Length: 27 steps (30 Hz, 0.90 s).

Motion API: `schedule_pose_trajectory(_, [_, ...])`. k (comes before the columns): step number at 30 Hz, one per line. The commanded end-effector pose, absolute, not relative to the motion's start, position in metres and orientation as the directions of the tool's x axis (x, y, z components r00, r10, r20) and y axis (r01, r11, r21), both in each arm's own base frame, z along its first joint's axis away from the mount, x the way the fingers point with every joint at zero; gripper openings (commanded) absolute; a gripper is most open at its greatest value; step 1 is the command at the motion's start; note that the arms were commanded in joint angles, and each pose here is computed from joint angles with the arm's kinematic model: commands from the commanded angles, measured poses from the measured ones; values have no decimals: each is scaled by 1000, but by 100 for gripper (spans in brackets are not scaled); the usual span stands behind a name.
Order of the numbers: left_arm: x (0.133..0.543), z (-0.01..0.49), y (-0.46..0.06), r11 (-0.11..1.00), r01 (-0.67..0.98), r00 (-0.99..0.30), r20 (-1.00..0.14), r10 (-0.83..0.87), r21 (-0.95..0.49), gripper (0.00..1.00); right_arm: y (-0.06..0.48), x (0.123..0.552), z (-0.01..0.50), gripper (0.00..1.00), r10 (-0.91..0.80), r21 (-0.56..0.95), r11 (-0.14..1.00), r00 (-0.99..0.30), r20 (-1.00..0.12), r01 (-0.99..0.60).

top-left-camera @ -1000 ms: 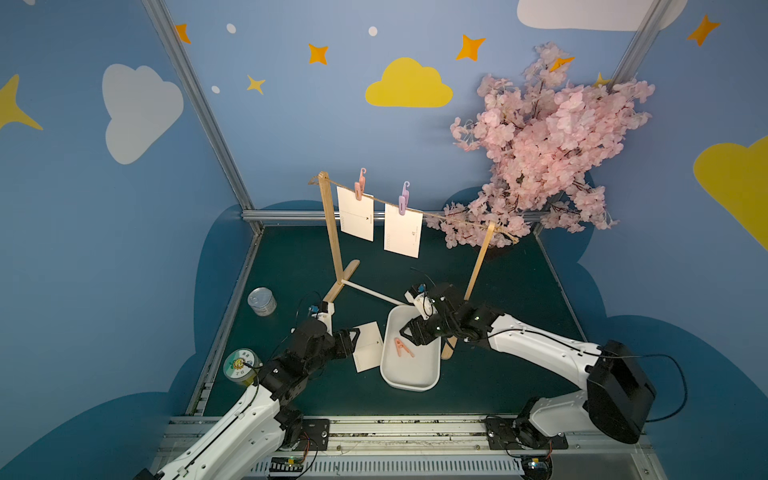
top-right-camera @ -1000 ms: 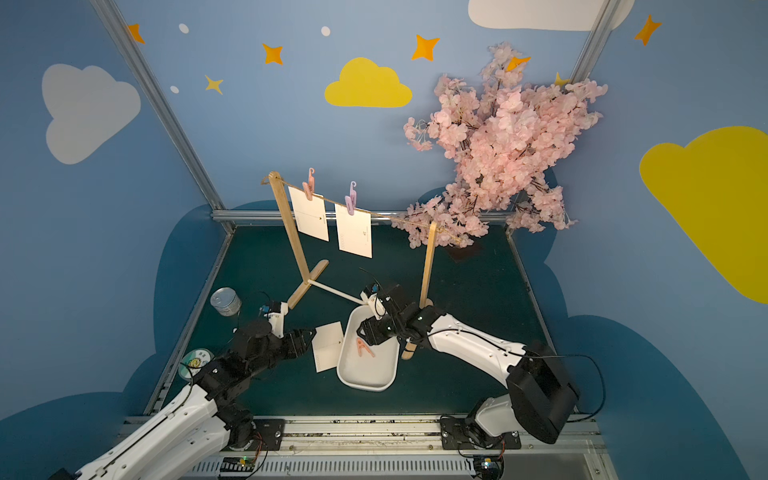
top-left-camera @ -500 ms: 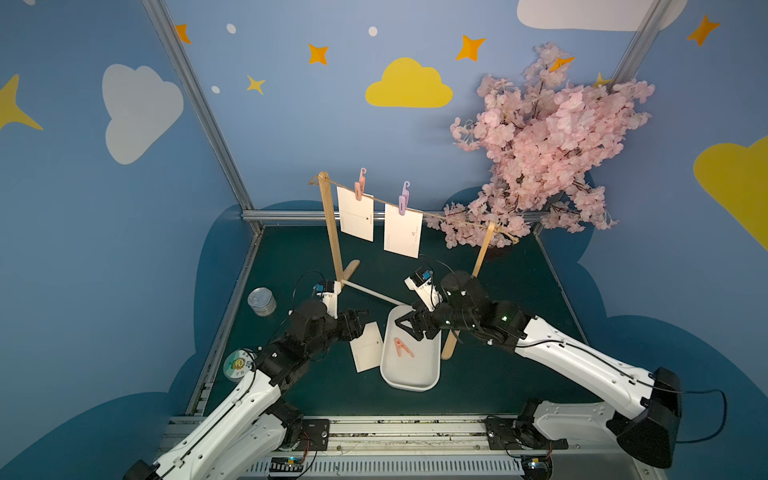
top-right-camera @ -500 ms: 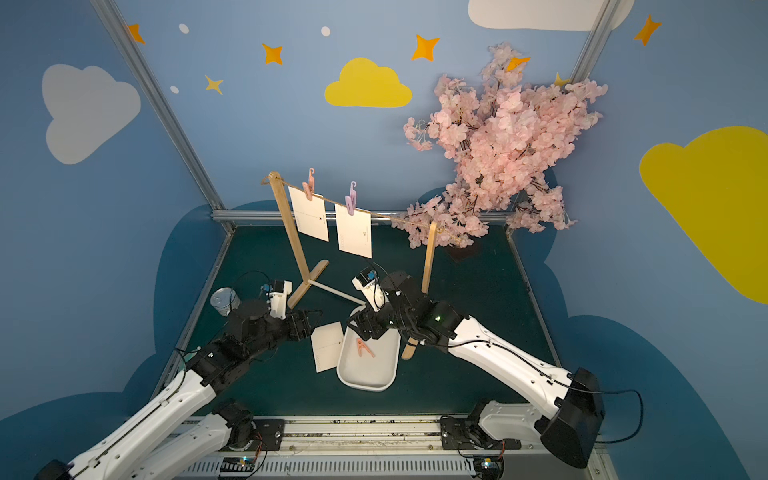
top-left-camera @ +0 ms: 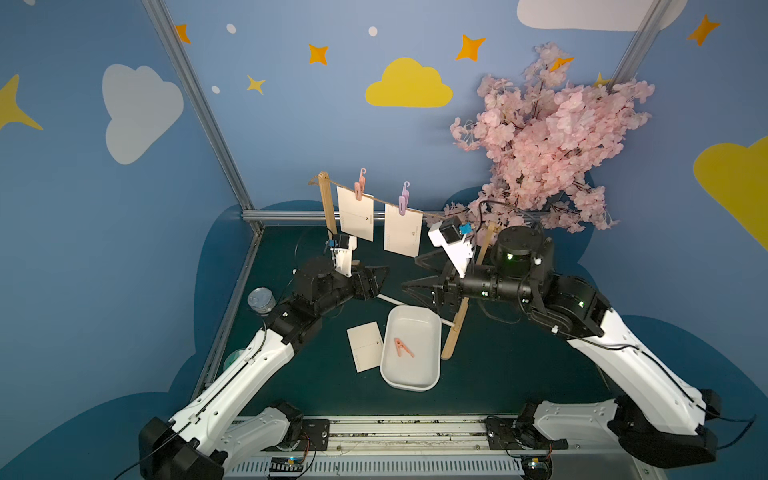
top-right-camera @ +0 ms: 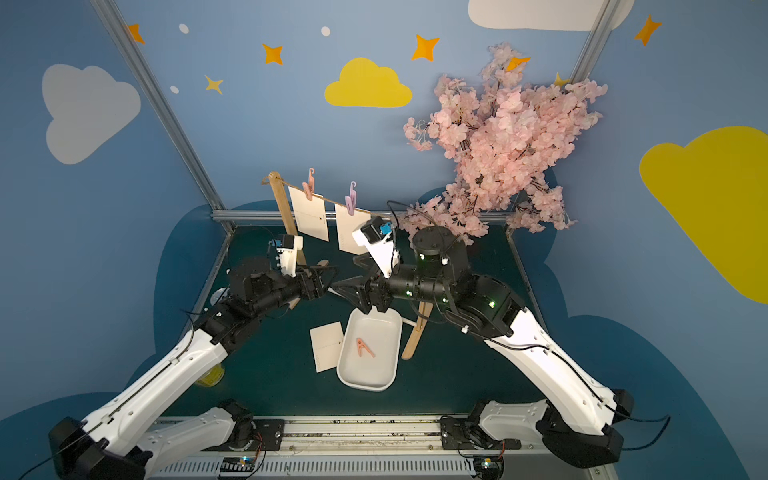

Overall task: Remove the postcards from the strings
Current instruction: Place the clamp in the storage box, then pinch the postcard on the clothesline.

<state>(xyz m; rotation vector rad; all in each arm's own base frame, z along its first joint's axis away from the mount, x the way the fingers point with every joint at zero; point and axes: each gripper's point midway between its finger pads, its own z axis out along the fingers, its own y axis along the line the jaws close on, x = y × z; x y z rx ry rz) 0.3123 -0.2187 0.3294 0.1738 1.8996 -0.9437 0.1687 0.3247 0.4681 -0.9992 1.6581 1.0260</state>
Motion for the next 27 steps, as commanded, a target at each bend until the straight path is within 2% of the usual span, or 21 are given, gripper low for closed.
schedule_pose_trajectory(1, [317, 361, -227, 633, 575, -488, -838, -244, -518, 77, 325, 178, 470, 81, -211, 199, 337, -280, -937, -920])
schedule_pose_trajectory(6, [335, 380, -227, 612, 591, -480, -839, -257, -526, 79, 321, 200, 508, 81, -133, 241, 333, -298, -945, -911])
schedule_pose_trajectory(13, [351, 397, -226, 575, 624, -469, -842, -267, -529, 82, 326, 222, 536, 82, -89, 248, 285, -283, -955, -926])
schedule_pose_trajectory(19, [367, 395, -233, 575, 627, -482, -841, -245, -526, 87, 327, 247, 549, 83, -57, 241, 285, -268, -962, -928])
schedule_pose_trajectory(27, [380, 398, -241, 539, 655, -487, -841, -233, -529, 88, 328, 284, 551, 83, -11, 300, 246, -312, -950, -922])
